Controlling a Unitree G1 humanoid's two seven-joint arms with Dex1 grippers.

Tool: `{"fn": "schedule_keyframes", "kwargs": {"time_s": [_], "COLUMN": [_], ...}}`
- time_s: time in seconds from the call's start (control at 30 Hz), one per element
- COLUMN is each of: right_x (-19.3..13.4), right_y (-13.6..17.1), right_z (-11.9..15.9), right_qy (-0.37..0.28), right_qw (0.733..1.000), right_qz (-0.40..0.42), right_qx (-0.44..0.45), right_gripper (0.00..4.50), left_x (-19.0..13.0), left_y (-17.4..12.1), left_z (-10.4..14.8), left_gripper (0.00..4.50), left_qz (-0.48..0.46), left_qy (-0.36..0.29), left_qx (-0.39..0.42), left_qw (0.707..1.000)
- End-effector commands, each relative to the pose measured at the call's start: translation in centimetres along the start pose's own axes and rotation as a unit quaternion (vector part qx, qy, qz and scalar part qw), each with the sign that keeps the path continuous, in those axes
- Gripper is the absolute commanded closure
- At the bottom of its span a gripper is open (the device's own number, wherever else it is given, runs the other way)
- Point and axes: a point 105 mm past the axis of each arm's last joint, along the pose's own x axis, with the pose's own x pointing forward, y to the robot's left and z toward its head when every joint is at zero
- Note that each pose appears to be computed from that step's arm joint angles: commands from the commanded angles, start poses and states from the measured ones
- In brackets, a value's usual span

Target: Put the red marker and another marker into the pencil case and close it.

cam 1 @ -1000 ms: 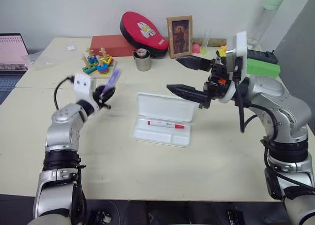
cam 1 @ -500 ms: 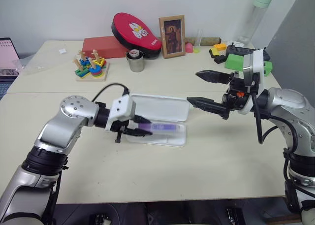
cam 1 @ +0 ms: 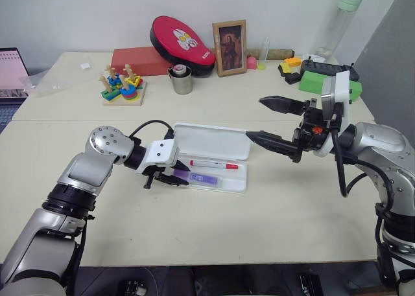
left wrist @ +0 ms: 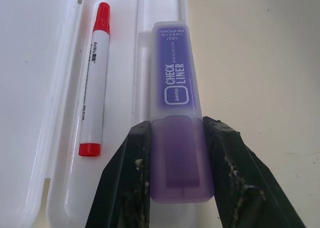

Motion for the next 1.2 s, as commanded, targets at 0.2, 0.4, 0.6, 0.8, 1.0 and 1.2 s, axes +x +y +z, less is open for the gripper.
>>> {"fn": "schedule_keyframes", "kwargs": {"time_s": [0.2,0.4,0.6,0.8,1.0,1.2], "right_x": [-0.1,-0.1,-0.9,-0.8,1.5,3.1], "right_y": [0.3,-1.0,-7.5,-10.4,-10.2,-9.7], "right_z": [0.9,-0.9,-6.6,-10.5,-13.4,-15.4], "right_qy": [-0.014,0.019,0.116,0.149,0.164,0.191], "right_qw": [1.000,0.999,0.965,0.919,0.895,0.882], "right_qz": [0.004,-0.027,-0.230,-0.350,-0.384,-0.395], "right_qx": [-0.016,0.004,0.054,0.101,0.156,0.173], "right_gripper": [0.00,0.00,0.00,0.00,0.00,0.00], "left_x": [-0.2,-0.1,-1.9,-3.3,-3.1,-3.5], "left_y": [0.4,1.0,4.2,6.3,6.2,6.2], "left_z": [0.3,2.2,10.5,12.7,12.2,11.6], "left_gripper": [2.24,1.01,0.02,0.02,0.02,0.02], "left_qz": [0.014,0.037,0.158,0.271,0.292,0.304], "left_qy": [0.001,-0.047,-0.282,-0.358,-0.377,-0.374], "left_qx": [0.007,0.009,-0.038,-0.092,-0.140,-0.149], "left_qw": [1.000,0.998,0.946,0.889,0.868,0.863]}}
